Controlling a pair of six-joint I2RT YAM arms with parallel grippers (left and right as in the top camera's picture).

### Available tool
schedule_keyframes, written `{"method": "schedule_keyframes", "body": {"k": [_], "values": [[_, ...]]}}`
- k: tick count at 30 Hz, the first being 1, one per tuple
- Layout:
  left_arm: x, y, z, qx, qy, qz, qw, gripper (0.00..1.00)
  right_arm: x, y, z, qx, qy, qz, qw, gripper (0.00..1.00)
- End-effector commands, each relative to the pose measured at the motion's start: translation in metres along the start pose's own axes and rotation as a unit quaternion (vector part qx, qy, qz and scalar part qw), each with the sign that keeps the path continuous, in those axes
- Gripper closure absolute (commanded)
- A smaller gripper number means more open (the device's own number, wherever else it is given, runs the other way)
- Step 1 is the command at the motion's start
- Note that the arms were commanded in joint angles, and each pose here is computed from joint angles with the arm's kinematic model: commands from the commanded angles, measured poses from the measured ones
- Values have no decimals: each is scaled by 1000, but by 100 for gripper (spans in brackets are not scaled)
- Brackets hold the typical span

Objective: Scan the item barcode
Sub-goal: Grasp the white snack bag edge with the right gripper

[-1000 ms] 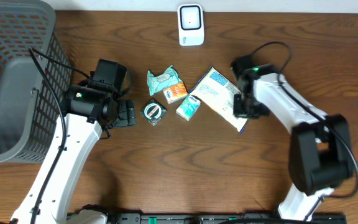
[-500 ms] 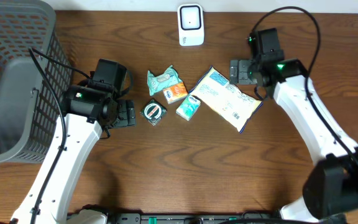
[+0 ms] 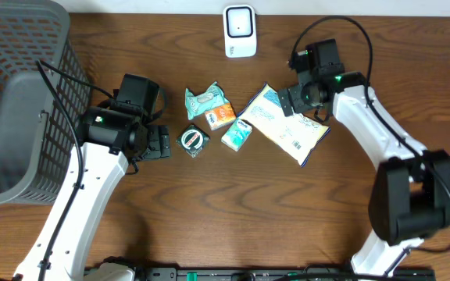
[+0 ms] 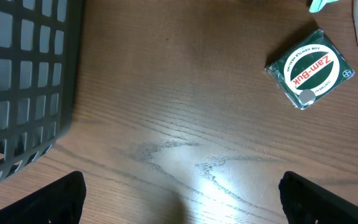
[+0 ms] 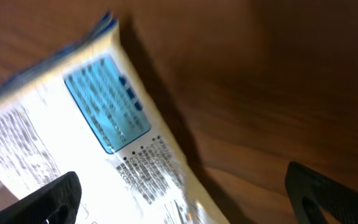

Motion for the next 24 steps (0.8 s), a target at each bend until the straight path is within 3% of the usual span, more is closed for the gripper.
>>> {"method": "schedule_keyframes", "body": {"k": [1, 10, 16, 20, 24], "values": [[0, -2, 2, -8, 1, 1, 1000, 2, 16, -29, 3, -129, 18, 2, 991, 1], [0, -2, 2, -8, 1, 1, 1000, 2, 35, -20, 35, -337, -23, 5, 941, 2], [0, -2, 2, -8, 1, 1, 1000, 2, 46, -6, 62, -394, -44, 56, 916, 6], [0, -2, 2, -8, 1, 1, 1000, 2, 47, -10, 64, -369, -85, 90, 921, 5], [0, -2, 2, -8, 1, 1, 1000, 2, 51, -25, 32, -249, -170, 121, 946, 1]]}}
Point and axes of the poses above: each gripper's point midway between its finger pads, its own y axis back along the fingers, its own z axis along the line the jaws close on, x = y × z, the point moved 7 cm from there along y, back along the fingers, and after that the axes turned 10 degrees about y, right-handed, at the moved point
